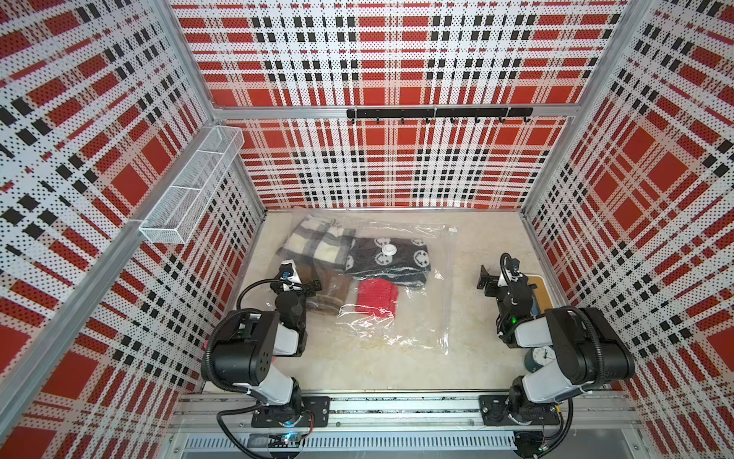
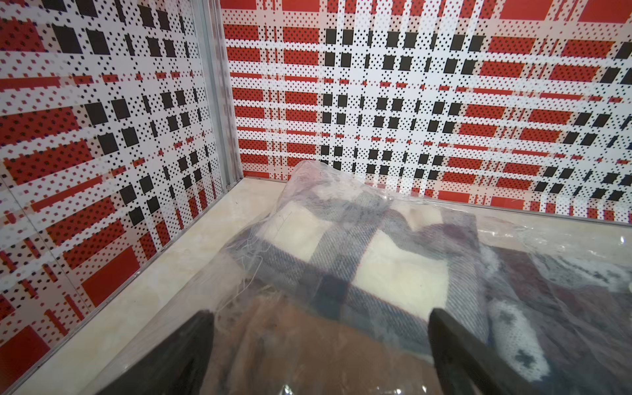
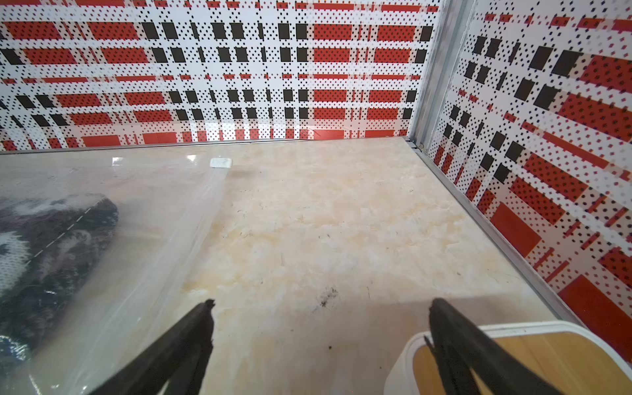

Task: Take the scarf out of the vacuum bag
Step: Open the vacuum bag at the center of the board.

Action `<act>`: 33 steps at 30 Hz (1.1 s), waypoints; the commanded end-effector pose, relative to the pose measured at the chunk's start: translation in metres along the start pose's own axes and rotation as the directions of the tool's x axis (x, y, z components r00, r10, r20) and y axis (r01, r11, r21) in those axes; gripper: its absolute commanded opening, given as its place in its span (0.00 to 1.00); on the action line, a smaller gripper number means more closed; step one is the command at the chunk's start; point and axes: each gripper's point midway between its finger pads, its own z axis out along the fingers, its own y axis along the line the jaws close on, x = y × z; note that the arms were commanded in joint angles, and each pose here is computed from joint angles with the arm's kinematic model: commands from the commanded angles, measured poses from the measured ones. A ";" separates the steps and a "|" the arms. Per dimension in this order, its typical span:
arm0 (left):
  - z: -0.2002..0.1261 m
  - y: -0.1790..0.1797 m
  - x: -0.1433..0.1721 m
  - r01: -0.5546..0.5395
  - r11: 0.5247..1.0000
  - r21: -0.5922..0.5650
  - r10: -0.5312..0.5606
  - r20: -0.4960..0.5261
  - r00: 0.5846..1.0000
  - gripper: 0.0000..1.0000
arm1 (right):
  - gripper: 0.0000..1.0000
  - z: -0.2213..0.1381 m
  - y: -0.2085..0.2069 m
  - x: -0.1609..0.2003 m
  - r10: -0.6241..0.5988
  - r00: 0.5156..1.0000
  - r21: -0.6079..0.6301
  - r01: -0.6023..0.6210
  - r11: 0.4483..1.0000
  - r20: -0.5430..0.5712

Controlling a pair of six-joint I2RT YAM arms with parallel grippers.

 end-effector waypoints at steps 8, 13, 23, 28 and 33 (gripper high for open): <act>0.003 0.003 -0.013 0.010 1.000 -0.020 -0.009 0.049 0.999 0.98 | 1.00 0.004 0.002 -0.012 -0.007 0.999 0.000 0.007 1.000 0.043; 0.003 0.003 -0.013 0.008 1.000 -0.022 -0.007 0.049 0.999 0.98 | 1.00 0.004 0.002 -0.012 -0.007 0.999 0.000 0.007 1.000 0.043; 0.003 0.003 -0.013 0.007 1.000 -0.021 -0.006 0.050 0.999 0.98 | 1.00 0.004 0.007 -0.012 -0.017 0.999 -0.028 0.018 0.999 0.042; -0.001 0.001 -0.017 -0.010 0.999 -0.047 0.013 0.064 0.998 0.98 | 1.00 0.000 0.005 -0.014 -0.010 0.998 -0.018 0.011 1.000 0.063; -0.011 0.002 -0.025 -0.008 0.998 -0.064 0.014 0.098 0.995 0.98 | 1.00 -0.012 0.006 -0.024 -0.011 0.994 -0.034 0.015 0.999 0.105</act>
